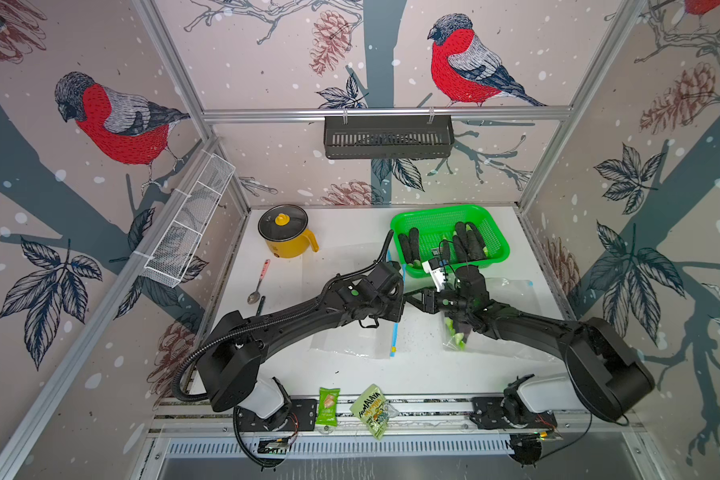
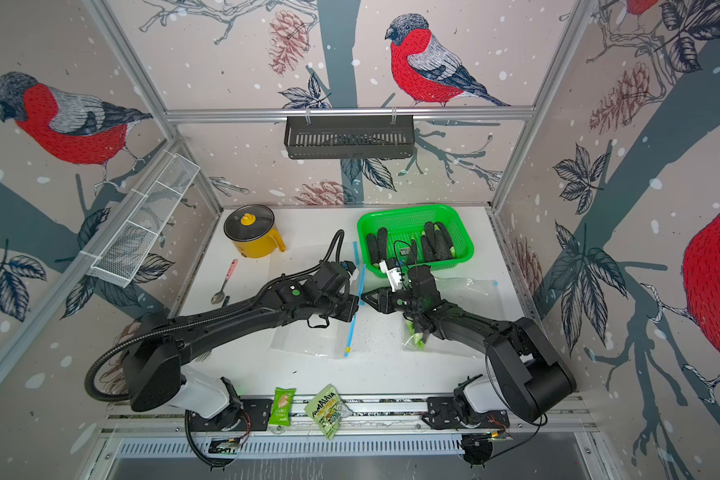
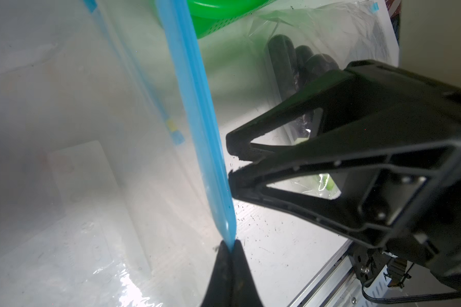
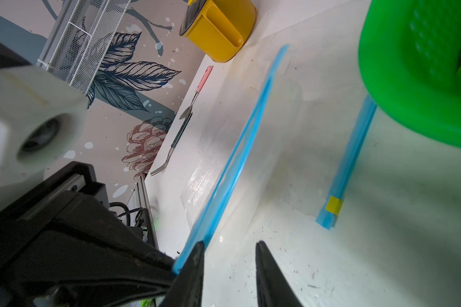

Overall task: Place the eggplant in a zip-top bag and seal the zipper
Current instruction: Open the zipper of the food storage bag at the center of the board.

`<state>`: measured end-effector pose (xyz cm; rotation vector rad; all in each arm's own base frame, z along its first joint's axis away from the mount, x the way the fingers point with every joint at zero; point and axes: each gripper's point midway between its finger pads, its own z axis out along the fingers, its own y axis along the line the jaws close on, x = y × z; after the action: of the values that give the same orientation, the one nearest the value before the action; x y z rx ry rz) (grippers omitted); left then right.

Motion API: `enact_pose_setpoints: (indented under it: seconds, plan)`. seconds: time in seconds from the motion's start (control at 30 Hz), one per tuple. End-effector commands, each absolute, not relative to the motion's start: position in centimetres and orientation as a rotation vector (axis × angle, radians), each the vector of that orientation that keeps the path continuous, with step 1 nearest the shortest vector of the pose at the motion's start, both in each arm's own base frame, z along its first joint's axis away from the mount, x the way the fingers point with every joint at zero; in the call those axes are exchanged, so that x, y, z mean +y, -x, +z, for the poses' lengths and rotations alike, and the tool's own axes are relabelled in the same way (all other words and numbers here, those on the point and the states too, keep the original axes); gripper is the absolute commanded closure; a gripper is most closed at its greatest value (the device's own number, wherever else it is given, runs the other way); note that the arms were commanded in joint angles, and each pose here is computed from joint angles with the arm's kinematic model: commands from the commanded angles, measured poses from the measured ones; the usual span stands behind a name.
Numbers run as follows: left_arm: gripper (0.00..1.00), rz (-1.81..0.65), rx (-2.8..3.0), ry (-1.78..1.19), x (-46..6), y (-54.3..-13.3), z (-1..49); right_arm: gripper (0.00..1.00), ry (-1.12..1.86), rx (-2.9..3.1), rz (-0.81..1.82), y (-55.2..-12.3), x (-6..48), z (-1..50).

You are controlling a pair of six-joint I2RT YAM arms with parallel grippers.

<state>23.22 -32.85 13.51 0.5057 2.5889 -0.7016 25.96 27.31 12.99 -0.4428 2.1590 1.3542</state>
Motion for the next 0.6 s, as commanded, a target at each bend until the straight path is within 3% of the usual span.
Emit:
enact_pose_setpoints:
  seconds: [0.0,0.57]
  plan:
    - [1.0,-0.738,2.553,-0.509,-33.45,-23.56,14.14,0.66,0.47,2.106,1.388,-26.03,28.06,14.14]
    - [1.0,-0.736,2.558,-0.512,-33.55,-23.6,13.95,0.69,0.462,2.107,1.391,-26.45,28.6,14.12]
